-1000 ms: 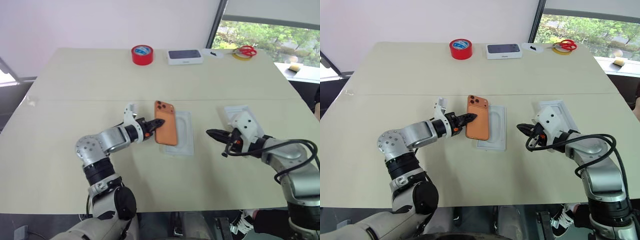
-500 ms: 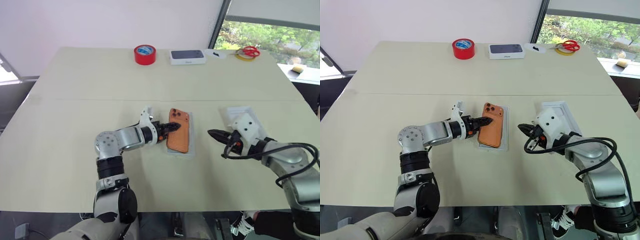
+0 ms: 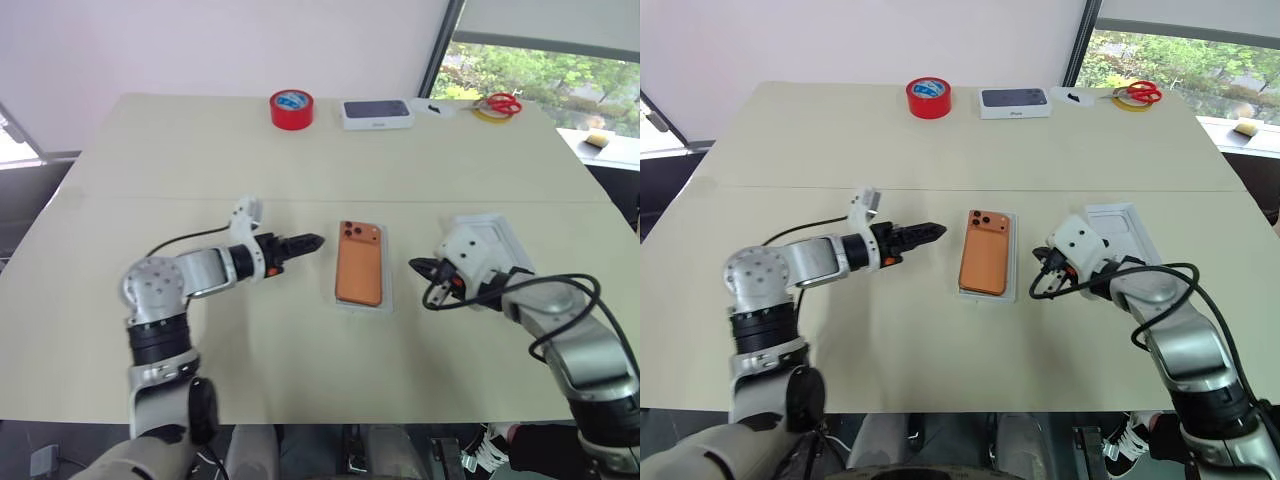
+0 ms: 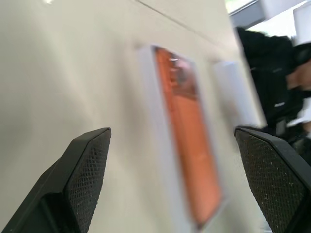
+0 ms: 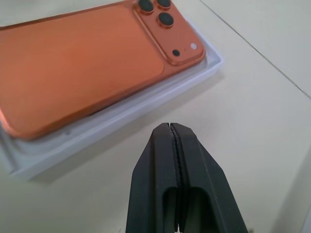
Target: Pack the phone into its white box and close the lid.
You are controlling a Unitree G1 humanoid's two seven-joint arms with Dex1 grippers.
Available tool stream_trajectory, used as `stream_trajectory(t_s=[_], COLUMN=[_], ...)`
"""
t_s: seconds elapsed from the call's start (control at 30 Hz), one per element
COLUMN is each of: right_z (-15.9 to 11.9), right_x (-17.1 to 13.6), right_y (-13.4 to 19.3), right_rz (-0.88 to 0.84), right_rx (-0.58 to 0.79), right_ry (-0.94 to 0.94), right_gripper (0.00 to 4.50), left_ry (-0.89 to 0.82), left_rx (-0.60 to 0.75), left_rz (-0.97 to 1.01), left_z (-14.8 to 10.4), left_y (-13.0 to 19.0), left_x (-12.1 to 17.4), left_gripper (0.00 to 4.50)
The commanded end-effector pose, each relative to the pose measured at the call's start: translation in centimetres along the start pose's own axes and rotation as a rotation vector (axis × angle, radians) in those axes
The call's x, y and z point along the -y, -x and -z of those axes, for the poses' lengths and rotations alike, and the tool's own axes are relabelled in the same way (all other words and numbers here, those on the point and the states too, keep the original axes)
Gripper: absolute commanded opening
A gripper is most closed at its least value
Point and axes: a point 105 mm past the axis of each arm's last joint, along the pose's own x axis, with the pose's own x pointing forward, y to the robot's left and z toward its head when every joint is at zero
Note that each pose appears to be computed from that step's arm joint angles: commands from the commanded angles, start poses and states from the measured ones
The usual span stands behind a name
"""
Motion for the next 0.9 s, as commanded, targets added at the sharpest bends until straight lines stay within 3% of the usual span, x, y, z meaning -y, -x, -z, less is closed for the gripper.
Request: stream_trajectory(t_s=[0.03, 0.23, 0.5, 0.73, 0.9], right_z=[-0.3, -2.9, -6.4, -5.4, -2.9], right_x=[0.6, 0.1, -3.4, -2.7, -0.9], right_y=[-0.2, -0.9, -2.6, -3.2, -2.0], right_rz=[0.031, 0.006, -0.114, -0.047, 0.038], right_rx=[-0.012, 0.058, 0.158, 0.096, -0.032], right_ry=[0.022, 0.057, 0.09, 0.081, 0.172], right_gripper=[0.0, 0.0, 0.0, 0.0, 0.0], left_ry=[-0.179, -0.537, -0.755, -0.825, -0.894], left_rx=[0.051, 0.027, -0.013, -0.048, -0.08], left_rz=[0.009, 0.045, 0.092, 0.086, 0.092], left_z=[-0.9, -0.4, 0.4, 1.8, 3.4], left_y=[0.3, 1.5, 2.5, 1.0, -1.6], left_x=[0.7, 0.9, -0.1, -0.3, 0.9], left_gripper=[3.44, 0.38, 0.38, 0.38, 0.38])
